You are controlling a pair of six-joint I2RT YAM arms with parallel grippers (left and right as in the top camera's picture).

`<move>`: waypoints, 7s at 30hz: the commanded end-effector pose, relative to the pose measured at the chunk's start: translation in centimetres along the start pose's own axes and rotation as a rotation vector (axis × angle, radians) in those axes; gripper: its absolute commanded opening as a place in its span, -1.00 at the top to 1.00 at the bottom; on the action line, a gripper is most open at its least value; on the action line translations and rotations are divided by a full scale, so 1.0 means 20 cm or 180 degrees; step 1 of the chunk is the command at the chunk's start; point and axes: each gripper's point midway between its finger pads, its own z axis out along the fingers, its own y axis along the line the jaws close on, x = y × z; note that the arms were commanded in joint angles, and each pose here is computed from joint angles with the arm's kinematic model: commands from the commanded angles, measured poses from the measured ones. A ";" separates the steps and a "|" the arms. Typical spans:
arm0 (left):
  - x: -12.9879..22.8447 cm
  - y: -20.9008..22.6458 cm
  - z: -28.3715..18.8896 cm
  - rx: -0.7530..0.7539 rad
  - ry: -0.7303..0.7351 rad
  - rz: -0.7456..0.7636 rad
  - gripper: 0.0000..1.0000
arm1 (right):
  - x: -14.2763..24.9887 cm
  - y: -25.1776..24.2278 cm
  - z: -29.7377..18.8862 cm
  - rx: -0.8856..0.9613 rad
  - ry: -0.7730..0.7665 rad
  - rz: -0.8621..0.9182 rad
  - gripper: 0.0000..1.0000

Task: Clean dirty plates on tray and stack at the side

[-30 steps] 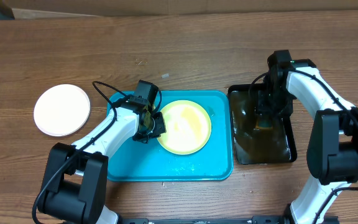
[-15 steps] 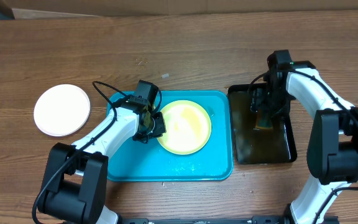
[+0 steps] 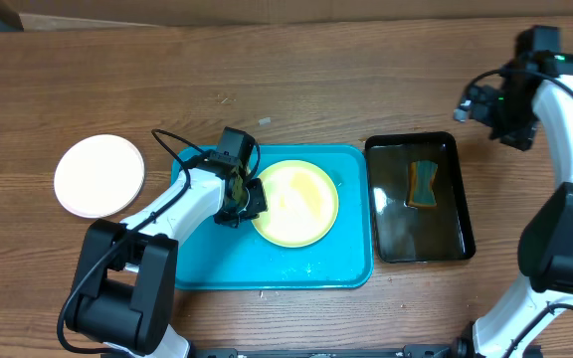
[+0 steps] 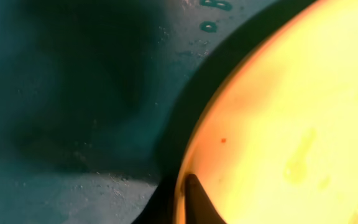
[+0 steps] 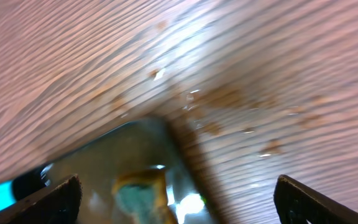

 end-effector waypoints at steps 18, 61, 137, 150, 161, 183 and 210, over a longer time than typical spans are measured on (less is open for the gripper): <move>-0.27 -0.02 -0.30 -0.0055 -0.0163 0.0489 0.92 | -0.08 -0.14 -0.04 0.0035 -0.0165 0.0226 -1.00; 0.08 -1.33 -1.26 -0.1685 -0.3972 0.2356 0.92 | -0.08 -0.14 -0.04 0.0035 -0.0165 0.0226 -1.00; -0.57 1.46 -0.69 0.0068 -0.0939 -0.2576 0.02 | -0.08 -0.14 -0.04 0.0035 -0.0165 0.0226 -1.00; -0.60 0.61 -0.65 0.1349 -0.0397 -0.1024 -0.16 | -0.08 -0.14 -0.04 0.0035 -0.0165 0.0226 -1.00; -0.34 -0.11 -0.43 0.0805 0.0056 0.0432 -0.92 | -0.08 -0.14 -0.04 0.0035 -0.0165 0.0226 -1.00; 0.03 -0.74 -0.30 0.0555 -0.0080 0.1310 0.92 | -0.08 -0.14 -0.04 0.0035 -0.0163 0.0226 -1.00; -0.01 -0.60 -0.29 -0.0102 -0.0291 0.1198 -1.00 | 0.16 0.23 -0.20 -0.1393 0.0523 0.0109 0.83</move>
